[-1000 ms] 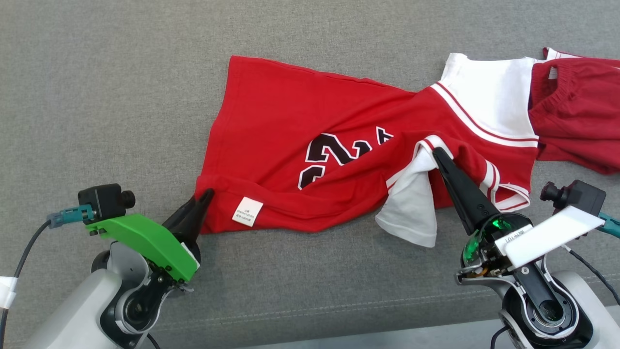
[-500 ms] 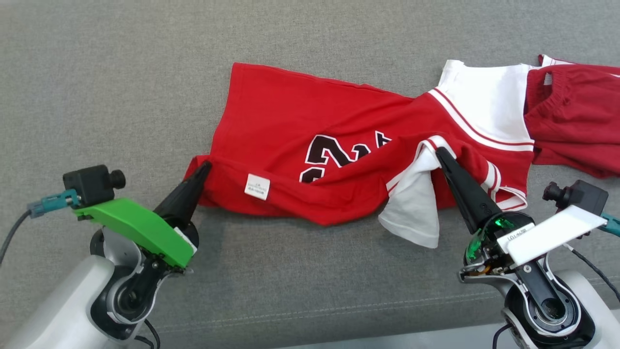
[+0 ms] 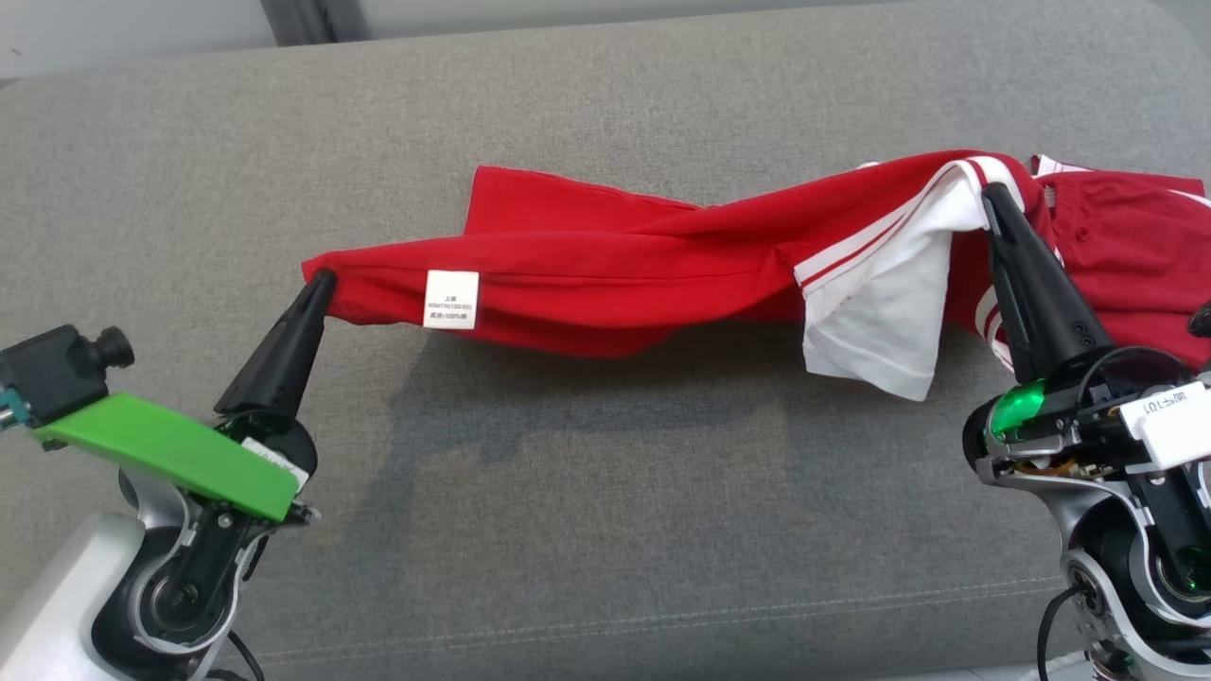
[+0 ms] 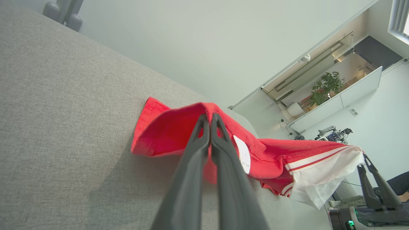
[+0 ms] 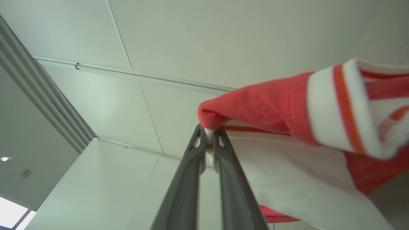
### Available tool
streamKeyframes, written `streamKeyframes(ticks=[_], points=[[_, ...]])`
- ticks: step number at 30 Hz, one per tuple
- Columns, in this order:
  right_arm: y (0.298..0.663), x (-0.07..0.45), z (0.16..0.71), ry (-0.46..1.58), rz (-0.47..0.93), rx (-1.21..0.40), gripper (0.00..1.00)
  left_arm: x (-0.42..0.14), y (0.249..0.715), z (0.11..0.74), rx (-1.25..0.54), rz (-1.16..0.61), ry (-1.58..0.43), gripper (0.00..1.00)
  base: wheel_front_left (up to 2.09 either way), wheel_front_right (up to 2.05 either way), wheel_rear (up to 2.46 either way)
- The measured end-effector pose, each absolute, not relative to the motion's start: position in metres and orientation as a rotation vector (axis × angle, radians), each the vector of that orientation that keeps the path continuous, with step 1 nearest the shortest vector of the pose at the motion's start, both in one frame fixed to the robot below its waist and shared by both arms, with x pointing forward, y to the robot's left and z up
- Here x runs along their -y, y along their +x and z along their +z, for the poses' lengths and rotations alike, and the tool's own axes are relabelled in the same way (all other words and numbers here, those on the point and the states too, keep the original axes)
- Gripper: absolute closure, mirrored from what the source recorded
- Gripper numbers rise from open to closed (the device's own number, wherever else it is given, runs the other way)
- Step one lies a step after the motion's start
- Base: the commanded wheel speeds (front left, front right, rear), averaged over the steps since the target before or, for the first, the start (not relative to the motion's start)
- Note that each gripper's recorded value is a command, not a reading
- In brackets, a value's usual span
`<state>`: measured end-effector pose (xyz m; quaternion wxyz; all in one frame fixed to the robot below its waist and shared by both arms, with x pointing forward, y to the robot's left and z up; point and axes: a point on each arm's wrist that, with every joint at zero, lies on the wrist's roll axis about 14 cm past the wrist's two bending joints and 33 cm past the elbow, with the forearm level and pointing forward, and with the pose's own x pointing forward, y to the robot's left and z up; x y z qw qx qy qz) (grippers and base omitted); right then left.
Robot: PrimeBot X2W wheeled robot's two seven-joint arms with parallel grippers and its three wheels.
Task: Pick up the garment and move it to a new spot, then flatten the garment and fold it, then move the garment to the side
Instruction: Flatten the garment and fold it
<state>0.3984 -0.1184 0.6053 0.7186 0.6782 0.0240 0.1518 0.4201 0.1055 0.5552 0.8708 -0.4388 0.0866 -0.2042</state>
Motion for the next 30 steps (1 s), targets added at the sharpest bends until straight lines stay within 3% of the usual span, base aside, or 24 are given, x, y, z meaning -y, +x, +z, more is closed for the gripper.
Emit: streamKeyframes(ticks=[8,15,19,30], points=[[0.364,0.114,0.663,1.502,0.536,0.036,1.00,-0.144,0.409,0.610,0.031,-0.384,-0.940,1.00,0.00,0.00,0.00],[0.328,0.120,0.588,1.409,0.367,-0.218,1.00,-0.159,0.386,0.608,0.020,-0.335,-0.942,1.00,0.00,0.00,0.00],[0.311,0.111,0.580,1.441,0.379,-0.307,1.00,-0.174,0.377,0.601,0.009,-0.283,-0.965,1.00,0.00,0.00,0.00],[0.288,0.118,0.660,1.423,0.600,-0.121,1.00,-0.199,0.358,0.630,0.109,-0.260,-0.972,1.00,0.00,0.00,0.00]])
